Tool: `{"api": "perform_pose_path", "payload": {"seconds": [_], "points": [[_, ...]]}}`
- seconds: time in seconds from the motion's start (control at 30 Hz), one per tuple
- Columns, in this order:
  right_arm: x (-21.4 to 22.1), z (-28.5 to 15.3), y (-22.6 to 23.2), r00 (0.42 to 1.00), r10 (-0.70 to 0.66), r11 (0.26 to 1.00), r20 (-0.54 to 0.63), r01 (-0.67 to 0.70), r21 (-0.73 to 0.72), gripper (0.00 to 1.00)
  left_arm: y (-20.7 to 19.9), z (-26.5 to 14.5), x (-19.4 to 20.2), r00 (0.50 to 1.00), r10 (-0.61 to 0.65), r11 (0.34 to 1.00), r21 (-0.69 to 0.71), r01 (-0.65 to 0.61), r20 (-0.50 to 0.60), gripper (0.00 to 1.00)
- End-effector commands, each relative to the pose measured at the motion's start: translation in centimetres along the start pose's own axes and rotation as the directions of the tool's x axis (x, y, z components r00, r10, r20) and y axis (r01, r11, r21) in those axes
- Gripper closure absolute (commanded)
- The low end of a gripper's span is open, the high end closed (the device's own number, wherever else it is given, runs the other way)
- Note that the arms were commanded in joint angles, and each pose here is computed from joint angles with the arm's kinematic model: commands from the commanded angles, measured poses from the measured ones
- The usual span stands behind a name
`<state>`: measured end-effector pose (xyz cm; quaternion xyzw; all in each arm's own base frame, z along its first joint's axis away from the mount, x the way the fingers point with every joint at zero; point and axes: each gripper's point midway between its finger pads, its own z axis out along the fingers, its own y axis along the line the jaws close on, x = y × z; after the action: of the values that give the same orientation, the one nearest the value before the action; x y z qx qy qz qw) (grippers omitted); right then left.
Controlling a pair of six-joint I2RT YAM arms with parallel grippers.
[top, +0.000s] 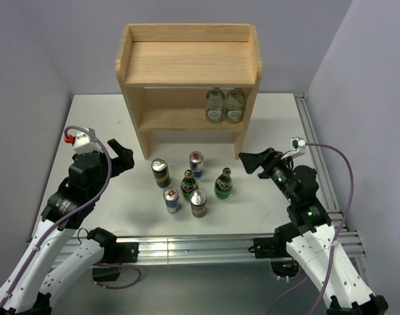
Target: Place and organize the beverage onto the shelf
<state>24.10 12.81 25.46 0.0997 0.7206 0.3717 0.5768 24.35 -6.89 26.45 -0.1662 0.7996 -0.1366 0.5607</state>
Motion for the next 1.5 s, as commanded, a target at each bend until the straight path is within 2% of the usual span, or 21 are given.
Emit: {"api": "perform_pose_path", "payload": {"seconds": [0.0,0.13,0.17,0.2,0.27,0.4,0.47,0.53,0.57,0.6,0.73,0.87,1.03,1.1,1.23,1.47], "points": [[0.4,-2.2,2.3,0.998,-0.065,0.990,-0.015,0.063,-0.123,0.00,-0.9,0.4,0.6,0.999,0.027,0.999,0.048,-0.025,-0.029,0.01],[3.5,-4.2,1.7,0.994,-0.006,0.995,-0.110,-0.005,-0.103,0.00,-1.2,1.3,1.6,0.996,0.048,0.998,0.041,-0.045,-0.075,0.01],[4.5,-4.8,0.8,0.990,0.031,0.998,-0.141,-0.039,-0.055,0.00,-1.1,1.5,1.7,0.996,0.049,0.998,0.032,-0.047,-0.080,0.01],[4.1,-4.9,-0.4,0.994,0.050,0.999,-0.098,-0.049,0.017,0.00,-1.1,1.6,1.8,0.995,0.050,0.998,0.028,-0.048,-0.084,0.01],[4.8,-5.8,-0.9,0.991,0.078,0.996,-0.105,-0.073,0.058,0.00,-1.1,1.7,1.8,0.995,0.050,0.998,0.029,-0.048,-0.085,0.01],[8.4,-5.3,-3.2,0.960,0.145,0.972,-0.238,-0.093,0.216,0.00,-1.2,1.5,1.5,0.997,0.045,0.998,0.037,-0.043,-0.068,0.01],[10.0,-4.5,-4.8,0.956,0.139,0.951,-0.258,-0.056,0.305,0.00,-1.1,1.5,1.4,0.997,0.044,0.999,0.030,-0.043,-0.061,0.01],[11.6,-4.6,-4.1,0.946,0.113,0.942,-0.304,-0.005,0.336,0.00,-0.9,1.4,1.3,0.997,0.043,0.999,0.022,-0.042,-0.059,0.01],[12.0,-4.1,-5.7,0.955,0.045,0.897,-0.292,0.090,0.432,0.00,-0.8,1.5,1.3,0.997,0.041,0.999,0.017,-0.041,-0.058,0.02],[13.9,-5.1,-4.2,0.935,0.019,0.905,-0.354,0.135,0.404,0.00,-0.7,1.4,1.2,0.998,0.040,0.999,0.014,-0.040,-0.054,0.01],[15.6,-5.0,-3.2,0.926,-0.081,0.884,-0.369,0.238,0.403,0.00,-0.5,1.2,0.9,0.999,0.035,0.999,0.004,-0.035,-0.038,0.01],[16.7,-3.6,-2.8,0.938,-0.098,0.909,-0.332,0.220,0.354,0.00,-0.5,1.1,0.7,0.999,0.036,0.999,0.006,-0.036,-0.026,0.01],[17.3,-1.8,-4.3,0.936,-0.212,0.866,-0.282,0.314,0.390,0.00,-0.7,1.3,0.7,0.998,0.048,0.999,0.011,-0.047,-0.033,0.02],[17.6,-0.7,-3.6,0.945,-0.211,0.879,-0.249,0.295,0.374,0.00,-0.7,1.3,0.7,0.998,0.050,0.999,0.014,-0.050,-0.032,0.02],[18.2,1.0,-4.8,0.938,-0.278,0.840,-0.206,0.341,0.423,0.00,-0.7,1.2,0.7,0.998,0.053,0.998,0.022,-0.052,-0.027,0.02],[17.8,3.3,-6.2,0.934,-0.348,0.791,-0.084,0.341,0.508,0.00,-1.0,1.3,0.9,0.997,0.070,0.997,0.040,-0.068,-0.037,0.02]]}}
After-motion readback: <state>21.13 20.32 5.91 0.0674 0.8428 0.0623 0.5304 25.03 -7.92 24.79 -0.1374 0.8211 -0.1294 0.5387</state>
